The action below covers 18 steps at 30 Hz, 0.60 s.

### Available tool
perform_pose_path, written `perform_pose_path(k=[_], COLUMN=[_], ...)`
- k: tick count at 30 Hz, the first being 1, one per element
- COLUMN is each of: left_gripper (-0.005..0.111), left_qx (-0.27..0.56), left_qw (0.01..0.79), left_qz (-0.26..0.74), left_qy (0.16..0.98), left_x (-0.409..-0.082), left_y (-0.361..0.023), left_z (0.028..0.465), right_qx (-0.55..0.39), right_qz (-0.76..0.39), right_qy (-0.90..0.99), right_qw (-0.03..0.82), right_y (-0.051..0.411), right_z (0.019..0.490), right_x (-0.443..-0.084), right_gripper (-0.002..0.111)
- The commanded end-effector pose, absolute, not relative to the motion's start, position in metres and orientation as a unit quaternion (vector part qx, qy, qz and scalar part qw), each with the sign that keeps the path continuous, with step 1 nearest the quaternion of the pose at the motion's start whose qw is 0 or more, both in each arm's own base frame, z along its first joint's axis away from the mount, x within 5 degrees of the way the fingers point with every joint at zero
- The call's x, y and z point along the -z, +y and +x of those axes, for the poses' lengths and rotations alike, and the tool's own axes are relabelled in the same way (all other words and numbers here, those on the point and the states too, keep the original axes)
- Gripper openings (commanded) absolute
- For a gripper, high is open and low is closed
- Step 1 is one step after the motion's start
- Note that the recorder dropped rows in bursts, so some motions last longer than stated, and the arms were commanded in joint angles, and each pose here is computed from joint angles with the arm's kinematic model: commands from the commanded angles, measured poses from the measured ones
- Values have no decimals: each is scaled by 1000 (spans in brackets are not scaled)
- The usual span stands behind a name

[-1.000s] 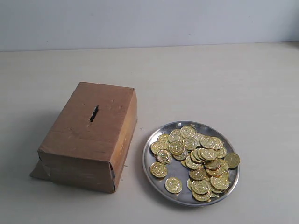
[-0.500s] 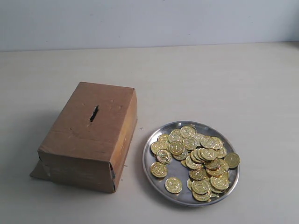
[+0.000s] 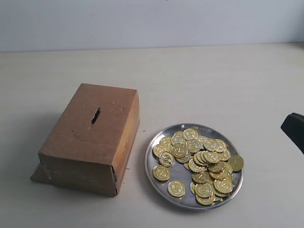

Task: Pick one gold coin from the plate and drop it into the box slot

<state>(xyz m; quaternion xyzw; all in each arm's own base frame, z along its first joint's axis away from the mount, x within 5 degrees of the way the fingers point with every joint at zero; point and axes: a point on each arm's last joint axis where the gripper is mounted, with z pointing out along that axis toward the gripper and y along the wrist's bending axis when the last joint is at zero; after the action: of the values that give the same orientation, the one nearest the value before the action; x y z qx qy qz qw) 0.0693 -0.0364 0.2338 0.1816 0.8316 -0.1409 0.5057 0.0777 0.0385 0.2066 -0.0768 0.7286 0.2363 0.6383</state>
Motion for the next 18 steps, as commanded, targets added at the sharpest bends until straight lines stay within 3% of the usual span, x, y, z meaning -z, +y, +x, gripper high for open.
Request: perform_pose_path(k=[1, 13, 18], left_gripper=[0, 0, 0], left_qx=[148, 145, 134], left_qw=[533, 531, 555], left_qz=[178, 180, 145], left_qy=[814, 816, 808], left_x=[-238, -237, -241], left_y=[-37, -37, -29], left_z=[71, 71, 68], right_qx=[-260, -259, -244], right_qz=[-46, -47, -12], right_qy=[734, 734, 702], right_qw=[625, 626, 669], right_y=[38, 38, 27], right_z=[77, 77, 72], right_x=[-205, -205, -212], right_gripper=[0, 0, 0])
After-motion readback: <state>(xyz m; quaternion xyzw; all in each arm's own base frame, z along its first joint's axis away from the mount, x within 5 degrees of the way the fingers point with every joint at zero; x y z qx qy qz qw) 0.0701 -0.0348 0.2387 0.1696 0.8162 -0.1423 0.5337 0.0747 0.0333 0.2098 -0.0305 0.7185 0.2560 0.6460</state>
